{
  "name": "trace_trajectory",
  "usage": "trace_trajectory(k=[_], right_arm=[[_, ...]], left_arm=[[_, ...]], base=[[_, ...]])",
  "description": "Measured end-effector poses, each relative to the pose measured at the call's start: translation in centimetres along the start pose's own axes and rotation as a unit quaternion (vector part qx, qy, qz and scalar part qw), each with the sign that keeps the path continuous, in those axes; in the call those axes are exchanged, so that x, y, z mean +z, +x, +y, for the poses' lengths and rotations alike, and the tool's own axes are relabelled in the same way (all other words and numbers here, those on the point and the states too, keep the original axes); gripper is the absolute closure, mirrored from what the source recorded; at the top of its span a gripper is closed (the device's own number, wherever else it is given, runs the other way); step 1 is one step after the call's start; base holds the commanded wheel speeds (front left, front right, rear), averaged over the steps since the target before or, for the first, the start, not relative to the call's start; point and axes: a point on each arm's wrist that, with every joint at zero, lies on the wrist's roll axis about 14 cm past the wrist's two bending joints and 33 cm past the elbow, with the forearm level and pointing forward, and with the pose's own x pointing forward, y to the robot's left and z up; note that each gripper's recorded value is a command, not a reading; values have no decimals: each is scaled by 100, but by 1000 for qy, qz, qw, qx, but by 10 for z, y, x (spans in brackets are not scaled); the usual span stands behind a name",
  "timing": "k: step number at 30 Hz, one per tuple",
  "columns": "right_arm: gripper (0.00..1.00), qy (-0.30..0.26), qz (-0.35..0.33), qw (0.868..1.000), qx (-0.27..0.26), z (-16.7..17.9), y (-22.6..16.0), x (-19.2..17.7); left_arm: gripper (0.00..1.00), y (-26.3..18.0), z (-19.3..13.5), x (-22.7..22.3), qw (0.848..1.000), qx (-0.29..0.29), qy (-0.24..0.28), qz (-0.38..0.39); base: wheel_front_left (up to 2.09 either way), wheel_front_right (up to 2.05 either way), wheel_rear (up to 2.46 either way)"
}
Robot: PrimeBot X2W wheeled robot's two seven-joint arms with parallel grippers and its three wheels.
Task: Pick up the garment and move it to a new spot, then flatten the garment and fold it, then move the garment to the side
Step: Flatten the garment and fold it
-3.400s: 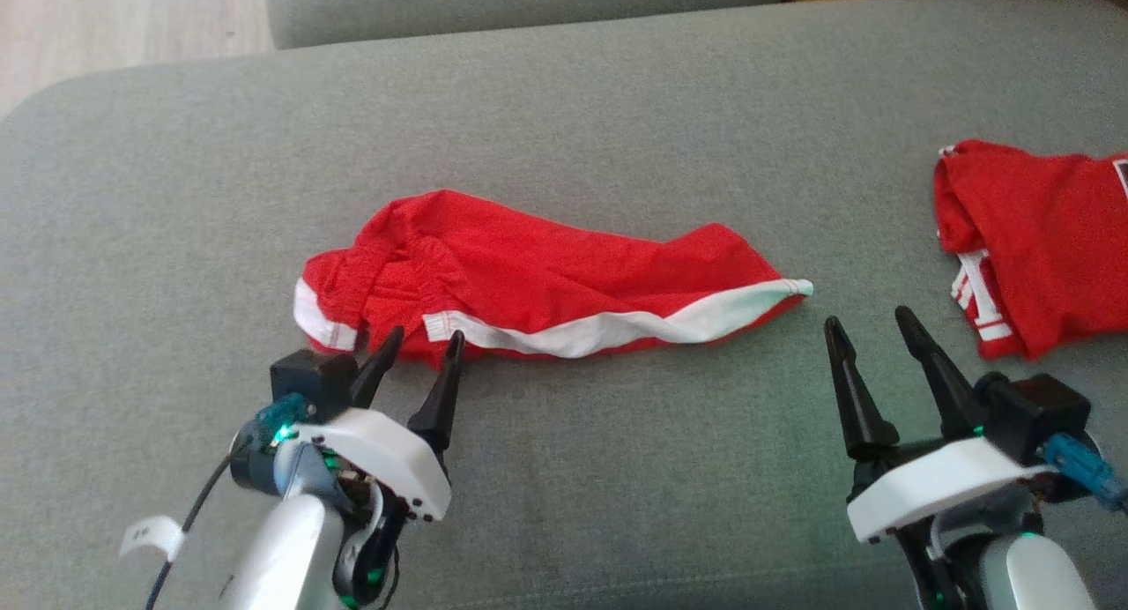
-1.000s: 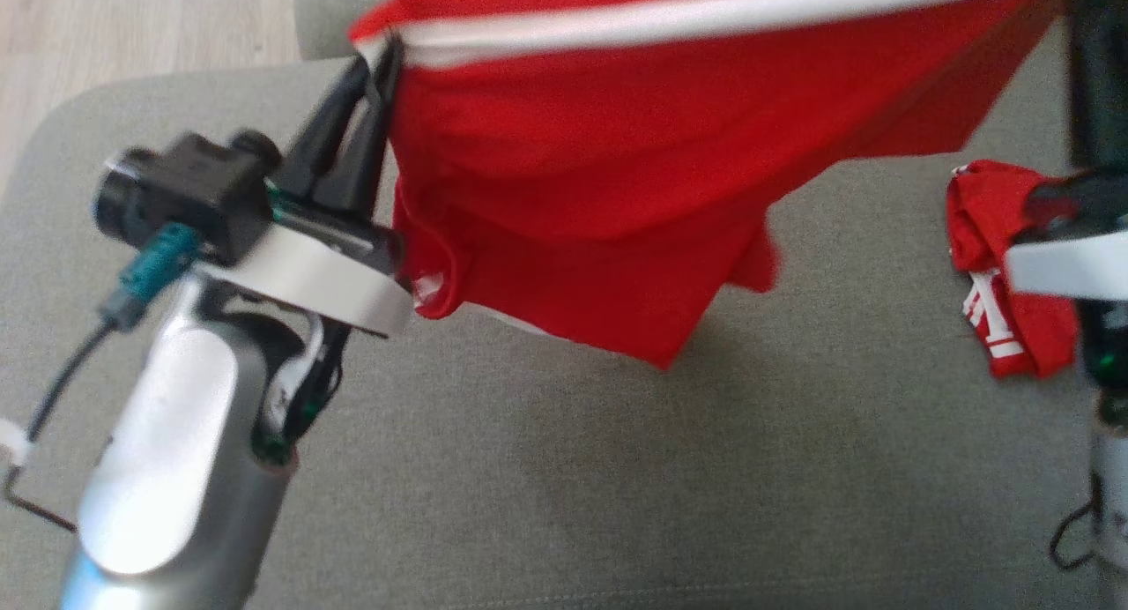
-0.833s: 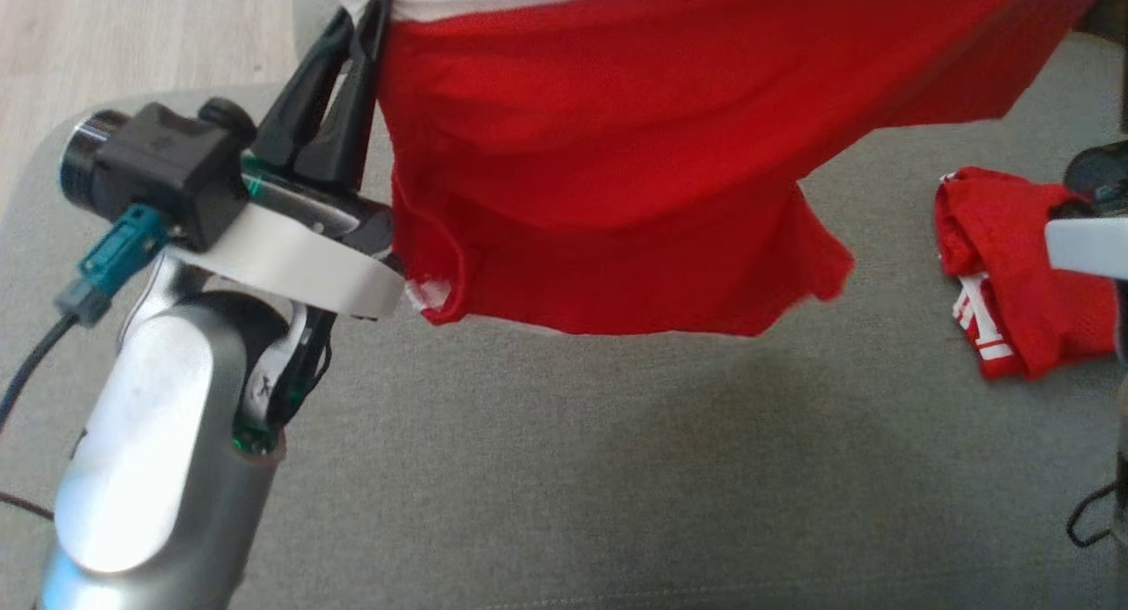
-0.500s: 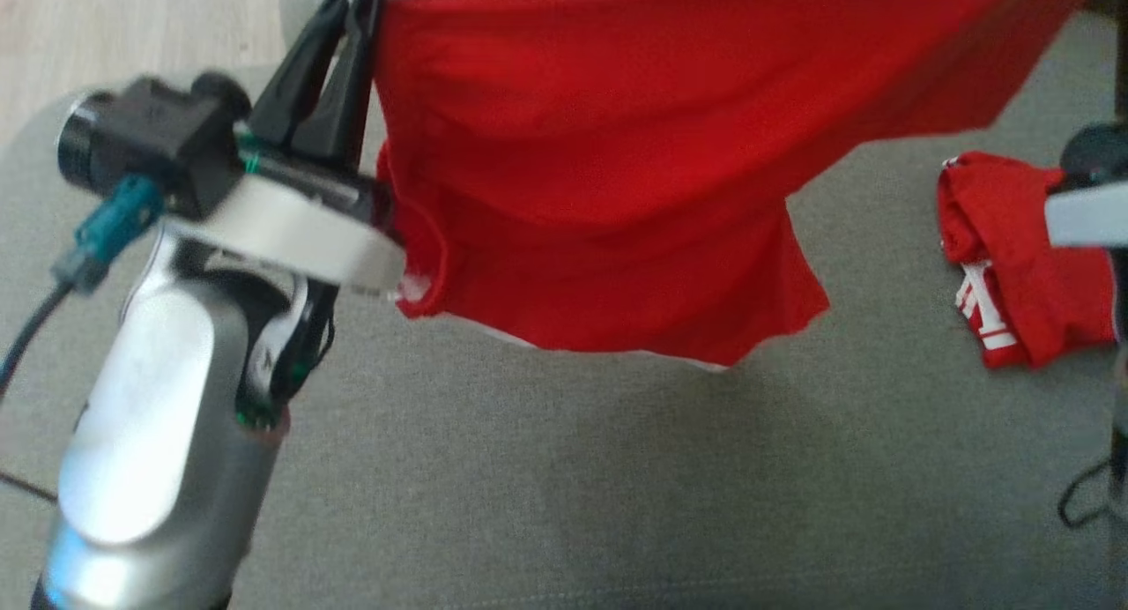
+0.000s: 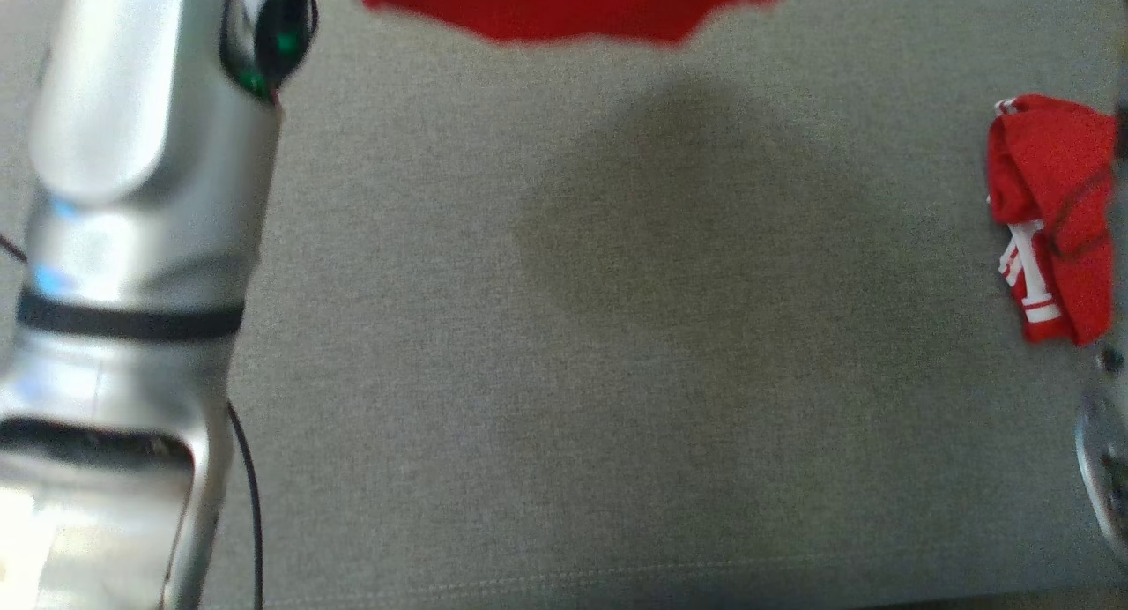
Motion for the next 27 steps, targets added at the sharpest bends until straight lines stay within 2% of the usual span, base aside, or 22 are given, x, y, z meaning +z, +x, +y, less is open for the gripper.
trace_trajectory(k=[3,6,11,15,18,19,23,27], right_arm=[[100,3,25,1000,10,11,18,-19],[100,2,84,996,13,19,19,-62],[100,3,198,980,9,23,-6,-148],[100,0,246,969,13,26,-24,-192],[100,14,262,965,17,34,-40,-218],[100,14,262,965,17,34,-40,-218],[100,53,308,950,13,47,-94,-264],[100,94,350,932,-3,56,-154,-295]], left_arm=[[100,10,8,-23,1000,9,5,29],[100,2,15,-69,995,26,-2,94],[100,-38,21,-151,974,59,-43,212],[100,-68,27,-195,957,81,-67,271],[100,-98,20,-224,943,82,-92,310],[100,-98,20,-224,943,82,-92,310],[100,-141,0,-247,927,86,-134,338],[100,-160,-17,-245,924,97,-170,328]], base=[[0,0,0],[0,0,0],[0,0,0],[0,0,0],[0,0,0],[0,0,0],[0,0,0],[0,0,0]])
